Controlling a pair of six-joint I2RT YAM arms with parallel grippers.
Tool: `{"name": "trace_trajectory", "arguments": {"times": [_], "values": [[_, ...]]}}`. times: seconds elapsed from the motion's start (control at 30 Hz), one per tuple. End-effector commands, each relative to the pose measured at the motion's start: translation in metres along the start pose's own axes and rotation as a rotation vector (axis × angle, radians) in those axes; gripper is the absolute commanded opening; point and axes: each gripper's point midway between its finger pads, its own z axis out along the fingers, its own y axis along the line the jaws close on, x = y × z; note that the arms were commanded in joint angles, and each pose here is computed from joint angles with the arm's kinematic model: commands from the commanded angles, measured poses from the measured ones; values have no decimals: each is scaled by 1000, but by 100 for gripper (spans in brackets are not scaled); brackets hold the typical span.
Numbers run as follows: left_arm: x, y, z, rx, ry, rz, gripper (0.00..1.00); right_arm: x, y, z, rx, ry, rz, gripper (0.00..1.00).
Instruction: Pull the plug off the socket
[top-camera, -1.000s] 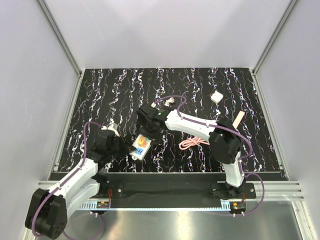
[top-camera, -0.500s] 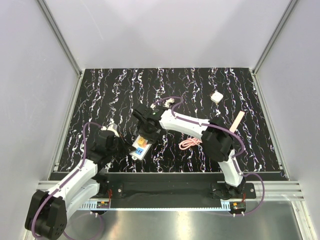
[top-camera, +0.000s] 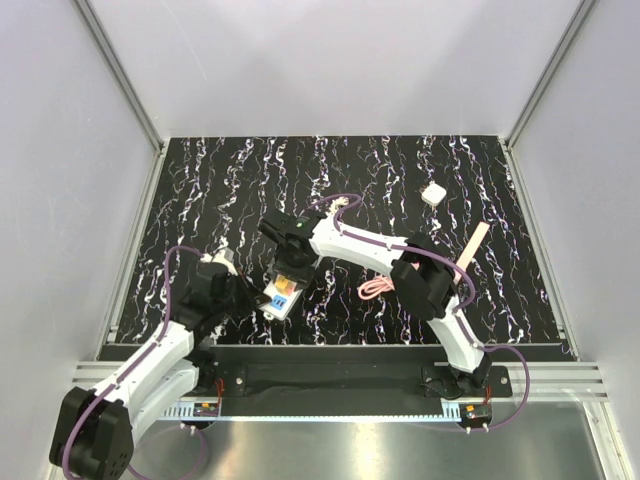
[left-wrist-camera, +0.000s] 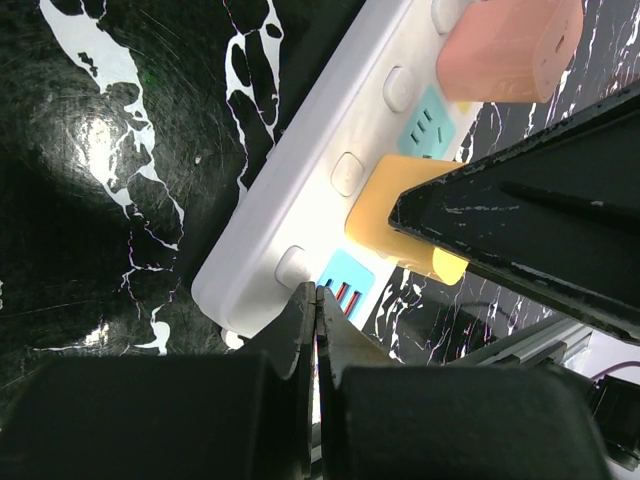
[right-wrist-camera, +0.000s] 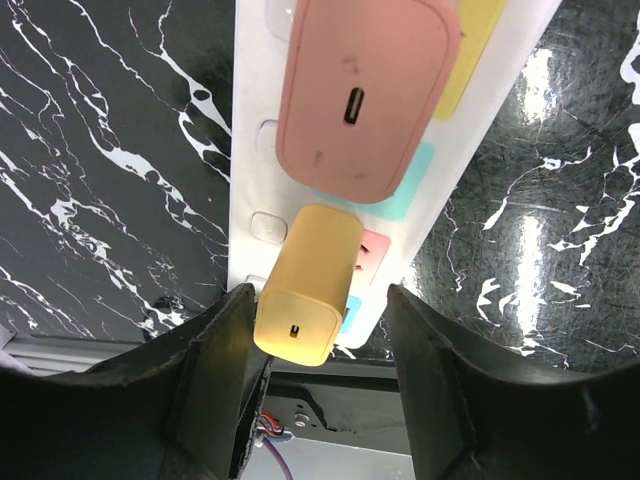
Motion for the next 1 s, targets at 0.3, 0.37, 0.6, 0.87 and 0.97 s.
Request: {"name": "trace_trajectory", "arguments": {"times": [0.3,0.37,0.6,0.87,0.97], "values": [[4,18,2,-63,-1,12,0,-2,7,3,46,-33,-16,53],[4,19,3,-67,1,5,0,-4,9,3,41,-39,-20,51],[6,22,5,-86,20,8,0,-9,16,0,30,-62,-27,32],[9,26,7,-103,48,28,0,-9,23,-9,11,-55,-45,2],[13,30,8,-114,65,31,0,-10,27,-11,14,-48,-53,0]]}}
